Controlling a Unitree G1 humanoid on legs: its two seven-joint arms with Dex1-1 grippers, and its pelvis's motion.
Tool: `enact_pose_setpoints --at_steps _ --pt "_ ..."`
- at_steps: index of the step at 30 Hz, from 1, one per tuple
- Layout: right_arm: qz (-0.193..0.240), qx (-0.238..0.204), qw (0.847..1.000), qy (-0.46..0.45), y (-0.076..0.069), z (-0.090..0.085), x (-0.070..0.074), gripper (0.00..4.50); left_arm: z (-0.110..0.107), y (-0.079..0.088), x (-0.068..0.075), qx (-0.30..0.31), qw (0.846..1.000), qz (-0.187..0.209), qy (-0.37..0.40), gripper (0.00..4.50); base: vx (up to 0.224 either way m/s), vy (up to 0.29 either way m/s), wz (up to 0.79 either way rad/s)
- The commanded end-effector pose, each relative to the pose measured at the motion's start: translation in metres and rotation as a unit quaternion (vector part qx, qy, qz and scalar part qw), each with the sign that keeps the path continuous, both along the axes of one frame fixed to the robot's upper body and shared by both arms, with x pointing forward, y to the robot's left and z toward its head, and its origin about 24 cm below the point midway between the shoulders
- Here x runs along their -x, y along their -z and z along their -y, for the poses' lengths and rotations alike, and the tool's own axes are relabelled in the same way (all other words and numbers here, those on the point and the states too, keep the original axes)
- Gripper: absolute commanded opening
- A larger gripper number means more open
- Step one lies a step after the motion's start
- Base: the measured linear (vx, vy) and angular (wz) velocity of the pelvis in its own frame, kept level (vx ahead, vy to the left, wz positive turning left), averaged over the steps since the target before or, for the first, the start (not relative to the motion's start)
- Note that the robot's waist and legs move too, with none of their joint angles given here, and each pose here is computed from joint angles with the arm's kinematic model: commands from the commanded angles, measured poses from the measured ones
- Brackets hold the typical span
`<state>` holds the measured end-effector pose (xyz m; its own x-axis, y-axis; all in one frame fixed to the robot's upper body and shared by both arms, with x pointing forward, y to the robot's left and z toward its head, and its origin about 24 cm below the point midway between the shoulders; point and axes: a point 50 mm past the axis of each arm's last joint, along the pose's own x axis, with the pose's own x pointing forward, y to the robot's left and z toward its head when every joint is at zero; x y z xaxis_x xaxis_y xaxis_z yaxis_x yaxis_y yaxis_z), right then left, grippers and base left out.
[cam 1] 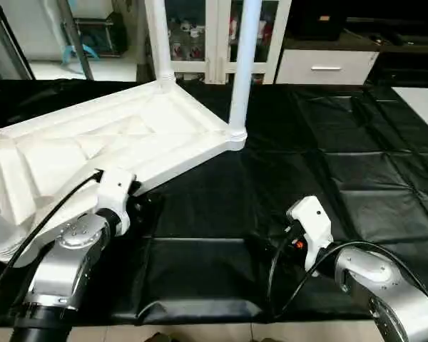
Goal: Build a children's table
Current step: Rotate table base
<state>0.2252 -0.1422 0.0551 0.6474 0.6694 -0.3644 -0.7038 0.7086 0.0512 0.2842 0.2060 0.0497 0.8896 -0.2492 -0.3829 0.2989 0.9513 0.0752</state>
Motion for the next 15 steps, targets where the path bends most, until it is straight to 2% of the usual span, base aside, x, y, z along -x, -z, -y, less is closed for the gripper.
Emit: enact_pose_setpoints --at_steps 1,4,9,12,13,15 --pt "0.014 0.001 1.0 -0.003 -0.004 0.0 -0.002 3.82 -0.011 0.009 0.001 -0.009 0.999 -0.034 -0.041 2.68 0.0 0.0 0.0" --pt "0.016 0.003 1.0 -0.002 -0.005 0.0 -0.003 3.82 -0.01 0.009 -0.003 -0.014 0.998 -0.033 -0.049 2.68 0.0 0.0 0.0" --pt "0.018 0.007 1.0 0.003 -0.005 0.003 -0.005 3.82 -0.001 0.015 -0.024 -0.024 0.996 -0.037 -0.075 2.68 0.0 0.0 0.0" --pt "0.023 0.01 1.0 0.008 -0.005 0.004 -0.006 3.82 0.007 0.013 -0.043 -0.044 0.996 -0.012 -0.08 2.68 0.0 0.0 0.0" --pt "0.023 0.01 1.0 0.008 -0.005 0.004 -0.006 3.82 0.007 0.013 -0.043 -0.044 0.996 -0.012 -0.08 2.68 0.0 0.0 0.0" --pt "0.025 0.01 1.0 0.008 -0.006 0.003 -0.007 3.82 0.01 0.011 -0.054 -0.057 0.994 0.003 -0.088 2.68 0.0 0.0 0.0"
